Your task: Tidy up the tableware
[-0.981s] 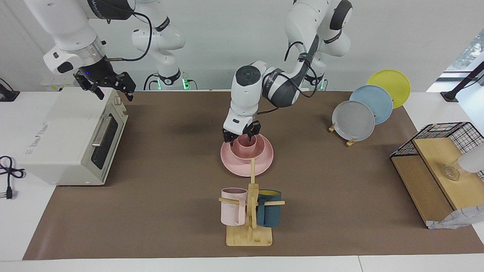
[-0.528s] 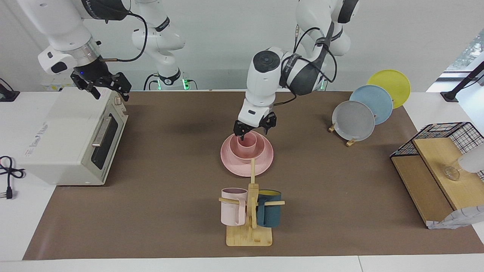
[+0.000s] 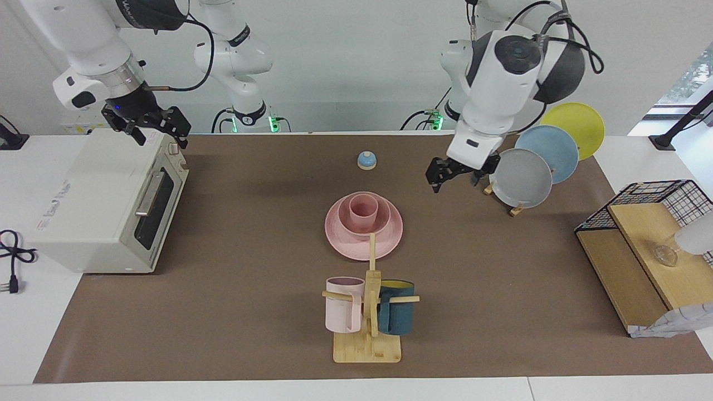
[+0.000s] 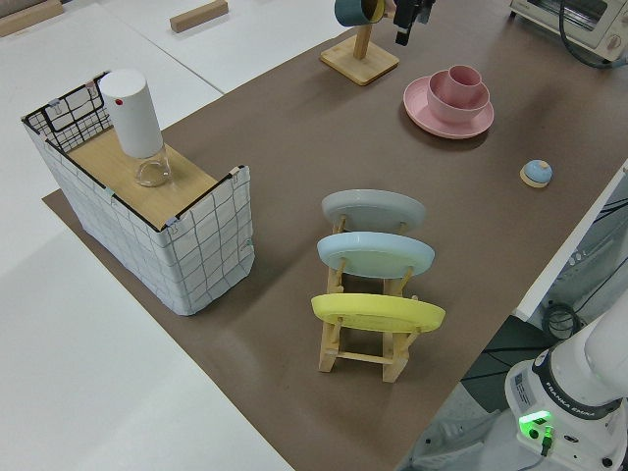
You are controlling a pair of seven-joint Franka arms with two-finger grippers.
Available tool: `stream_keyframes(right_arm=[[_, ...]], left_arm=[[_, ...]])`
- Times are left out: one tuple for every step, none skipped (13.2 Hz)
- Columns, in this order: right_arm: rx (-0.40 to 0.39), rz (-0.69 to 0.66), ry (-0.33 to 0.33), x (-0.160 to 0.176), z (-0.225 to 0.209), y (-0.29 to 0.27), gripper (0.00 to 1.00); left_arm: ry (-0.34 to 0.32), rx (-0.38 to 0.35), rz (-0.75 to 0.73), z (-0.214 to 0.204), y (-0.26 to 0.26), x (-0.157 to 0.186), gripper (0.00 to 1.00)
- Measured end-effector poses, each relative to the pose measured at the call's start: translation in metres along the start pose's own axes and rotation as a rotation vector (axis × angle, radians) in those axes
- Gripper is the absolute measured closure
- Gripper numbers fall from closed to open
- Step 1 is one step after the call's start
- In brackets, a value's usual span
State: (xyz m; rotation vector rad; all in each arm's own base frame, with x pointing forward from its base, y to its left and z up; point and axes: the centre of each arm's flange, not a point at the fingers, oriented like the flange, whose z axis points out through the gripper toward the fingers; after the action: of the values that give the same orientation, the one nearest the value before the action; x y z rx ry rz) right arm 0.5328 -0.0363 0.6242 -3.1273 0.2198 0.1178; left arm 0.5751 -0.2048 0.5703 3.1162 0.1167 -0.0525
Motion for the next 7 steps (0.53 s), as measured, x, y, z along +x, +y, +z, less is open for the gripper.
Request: stream_keyframes(right_arm=[[0.000, 0.001, 0.005, 0.000, -0.001, 0.000, 0.00], [0.001, 0.001, 0.007, 0.001, -0.001, 0.001, 0.00], [0.001, 0.003, 0.007, 0.001, -0.001, 0.002, 0.00], [0.001, 0.005, 0.006, 0.001, 0.000, 0.003, 0.00], [0.001, 0.007, 0.005, 0.001, 0.000, 0.004, 0.00], [0.001, 0.007, 0.004, 0.002, 0.001, 0.004, 0.00], [0.001, 0.007, 0.003, 0.002, 0.001, 0.004, 0.00]], left_arm=[[-0.001, 0.000, 0.027, -0.009, -0.025, 0.004, 0.00], [-0.001, 0.000, 0.051, -0.015, -0.045, 0.006, 0.00], [-0.005, 0.002, 0.072, -0.017, -0.060, 0.006, 0.00], [-0.011, 0.004, 0.089, -0.017, -0.069, 0.003, 0.00], [-0.022, 0.008, 0.102, -0.013, -0.075, -0.002, 0.00], [-0.034, 0.012, 0.116, -0.009, -0.077, -0.007, 0.00], [-0.042, 0.014, 0.126, -0.006, -0.078, -0.012, 0.00]])
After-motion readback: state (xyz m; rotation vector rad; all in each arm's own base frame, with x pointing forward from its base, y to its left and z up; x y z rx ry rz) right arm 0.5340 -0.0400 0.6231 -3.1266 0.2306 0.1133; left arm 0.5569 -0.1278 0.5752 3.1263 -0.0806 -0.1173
